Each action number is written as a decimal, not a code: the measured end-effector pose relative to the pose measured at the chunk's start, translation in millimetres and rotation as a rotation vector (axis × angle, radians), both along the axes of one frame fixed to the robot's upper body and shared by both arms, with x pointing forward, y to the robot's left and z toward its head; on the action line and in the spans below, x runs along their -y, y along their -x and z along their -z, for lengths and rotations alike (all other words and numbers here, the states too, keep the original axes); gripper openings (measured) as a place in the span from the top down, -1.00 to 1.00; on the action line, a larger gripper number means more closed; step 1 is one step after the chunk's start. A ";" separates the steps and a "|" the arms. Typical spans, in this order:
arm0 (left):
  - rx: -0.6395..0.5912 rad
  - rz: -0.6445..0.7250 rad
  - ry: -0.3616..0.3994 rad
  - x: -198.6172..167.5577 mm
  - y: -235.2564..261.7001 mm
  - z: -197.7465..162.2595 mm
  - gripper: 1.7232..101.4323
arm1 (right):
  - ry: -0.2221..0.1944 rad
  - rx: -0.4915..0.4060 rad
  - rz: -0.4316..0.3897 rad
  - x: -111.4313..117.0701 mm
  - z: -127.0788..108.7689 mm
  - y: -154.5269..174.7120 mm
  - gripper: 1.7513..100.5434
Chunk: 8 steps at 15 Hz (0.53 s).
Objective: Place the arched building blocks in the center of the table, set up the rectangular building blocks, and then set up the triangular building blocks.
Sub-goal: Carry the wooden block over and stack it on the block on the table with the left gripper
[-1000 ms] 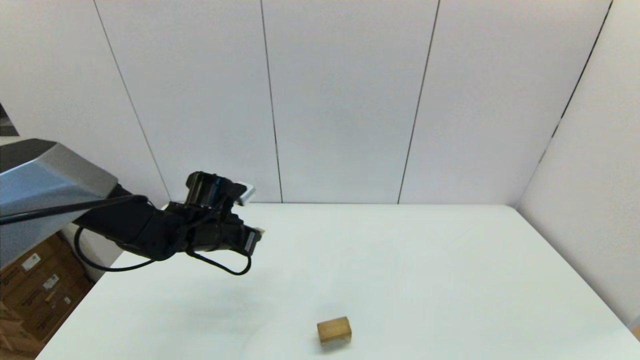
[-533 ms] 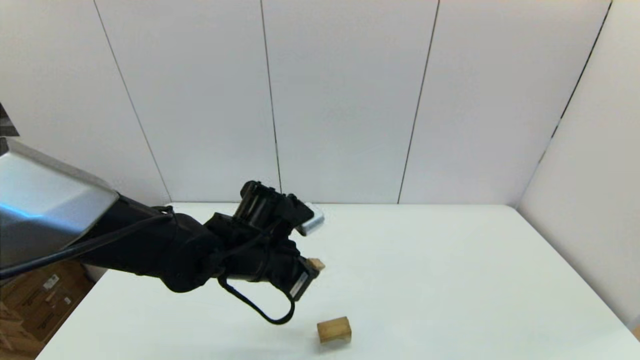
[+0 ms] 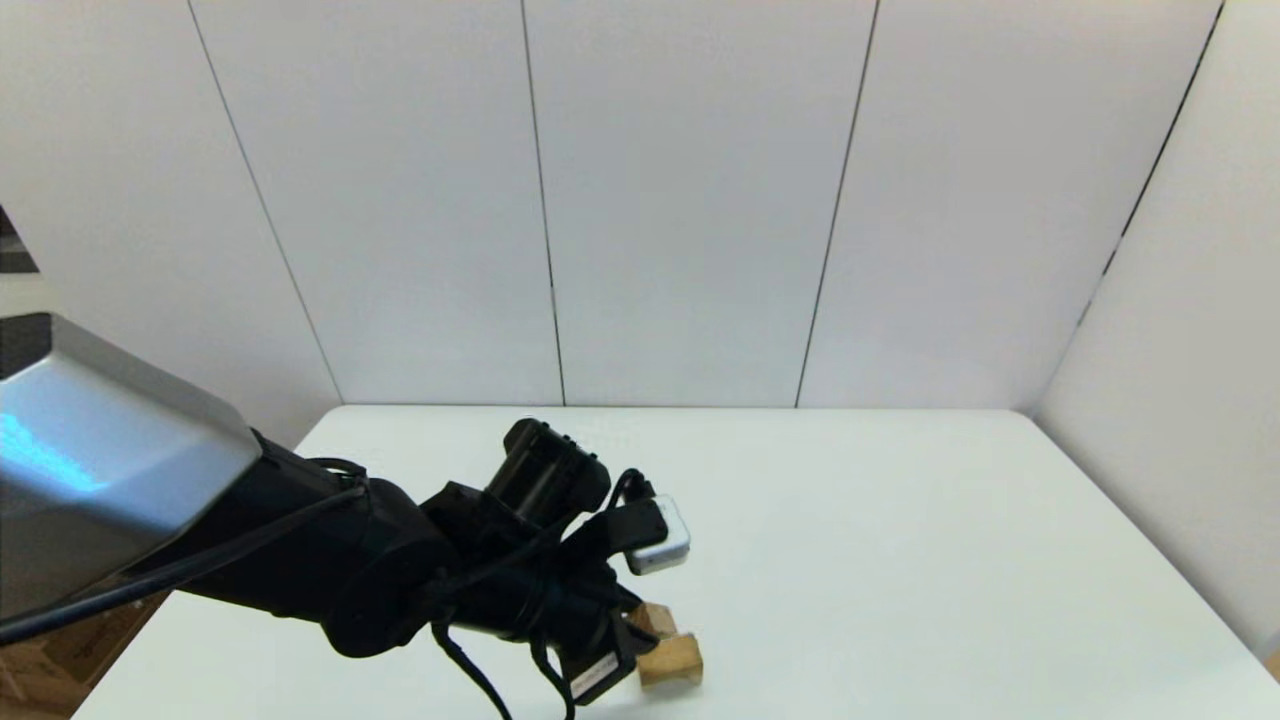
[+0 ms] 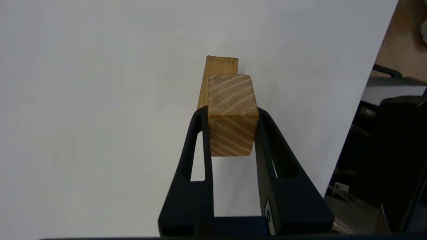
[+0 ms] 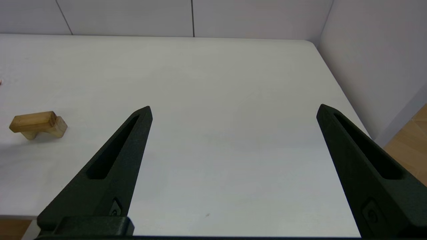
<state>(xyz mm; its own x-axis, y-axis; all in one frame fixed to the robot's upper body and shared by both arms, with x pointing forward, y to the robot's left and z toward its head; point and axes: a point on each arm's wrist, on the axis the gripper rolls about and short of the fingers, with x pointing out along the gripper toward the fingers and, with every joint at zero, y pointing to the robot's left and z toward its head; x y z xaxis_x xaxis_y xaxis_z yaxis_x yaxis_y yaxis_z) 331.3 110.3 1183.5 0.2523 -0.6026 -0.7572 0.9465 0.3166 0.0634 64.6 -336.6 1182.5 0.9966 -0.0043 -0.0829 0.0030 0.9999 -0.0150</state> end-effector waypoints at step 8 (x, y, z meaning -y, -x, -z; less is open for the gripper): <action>-0.008 0.016 -0.011 7.3 -5.8 17.2 0.59 | 0.000 0.000 0.000 0.0 0.0 0.0 -0.94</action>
<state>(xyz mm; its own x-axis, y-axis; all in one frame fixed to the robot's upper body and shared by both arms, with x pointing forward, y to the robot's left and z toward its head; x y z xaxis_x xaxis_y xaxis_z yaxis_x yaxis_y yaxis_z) 337.1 103.0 1166.3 0.2365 -0.5983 -0.7656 0.9519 0.3006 0.0591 64.6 -336.6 1182.5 0.9966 -0.0043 -0.0829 0.0030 0.9999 -0.0152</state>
